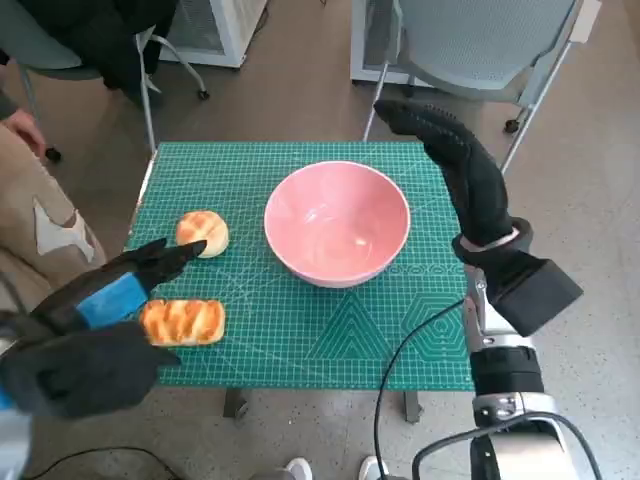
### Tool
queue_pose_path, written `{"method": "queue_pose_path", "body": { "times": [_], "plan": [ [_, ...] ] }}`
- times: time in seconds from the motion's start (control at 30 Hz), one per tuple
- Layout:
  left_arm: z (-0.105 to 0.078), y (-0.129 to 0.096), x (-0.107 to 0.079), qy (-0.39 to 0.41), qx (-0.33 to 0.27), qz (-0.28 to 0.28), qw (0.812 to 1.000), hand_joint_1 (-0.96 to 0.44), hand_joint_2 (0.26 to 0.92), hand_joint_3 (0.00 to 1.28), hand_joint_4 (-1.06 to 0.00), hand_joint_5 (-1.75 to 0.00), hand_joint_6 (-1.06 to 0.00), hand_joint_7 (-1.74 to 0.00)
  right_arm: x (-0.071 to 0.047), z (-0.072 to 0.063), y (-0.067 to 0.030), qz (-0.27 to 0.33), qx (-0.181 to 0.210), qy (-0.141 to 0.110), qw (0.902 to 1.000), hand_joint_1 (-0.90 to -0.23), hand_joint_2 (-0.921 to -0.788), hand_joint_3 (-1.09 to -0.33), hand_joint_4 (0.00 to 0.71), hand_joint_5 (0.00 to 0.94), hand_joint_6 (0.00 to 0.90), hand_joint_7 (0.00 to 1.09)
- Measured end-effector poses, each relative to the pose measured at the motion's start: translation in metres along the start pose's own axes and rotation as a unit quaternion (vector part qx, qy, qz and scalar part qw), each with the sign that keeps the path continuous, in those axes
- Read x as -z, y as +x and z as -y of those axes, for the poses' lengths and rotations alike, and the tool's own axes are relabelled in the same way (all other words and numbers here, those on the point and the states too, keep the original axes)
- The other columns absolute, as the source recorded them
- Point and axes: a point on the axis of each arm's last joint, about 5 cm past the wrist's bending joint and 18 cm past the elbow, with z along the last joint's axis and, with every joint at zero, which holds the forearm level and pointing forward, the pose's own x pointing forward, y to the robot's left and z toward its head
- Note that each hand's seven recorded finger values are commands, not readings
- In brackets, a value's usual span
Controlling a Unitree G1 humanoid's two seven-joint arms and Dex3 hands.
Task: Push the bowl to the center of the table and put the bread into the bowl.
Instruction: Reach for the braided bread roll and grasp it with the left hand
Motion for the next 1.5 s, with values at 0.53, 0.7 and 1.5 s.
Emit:
{"method": "queue_pose_path", "body": {
  "times": [0.53,0.7,1.5],
  "plan": [
    [0.002,0.023,0.003,0.001,0.021,-0.030,0.999,-0.29,0.698,0.01,-0.04,0.00,-0.19,0.00,0.000,0.000,-0.0002,0.003,0.000,0.001,1.0000,-0.718,-0.921,-0.857,0.146,0.001,-0.001,0.44],
    [0.003,0.026,0.004,0.003,0.025,-0.034,0.999,-0.31,0.699,0.00,-0.04,0.00,-0.19,0.00,0.000,0.000,-0.0008,0.004,0.000,0.002,1.0000,-0.718,-0.921,-0.857,0.145,0.001,-0.001,0.44],
    [0.010,0.032,0.005,0.015,0.042,-0.048,0.998,-0.29,0.702,0.00,-0.07,-0.01,-0.20,0.00,0.001,0.001,-0.0018,0.001,0.001,0.003,1.0000,-0.712,-0.921,-0.862,0.144,0.000,-0.001,0.44]
  ]
}}
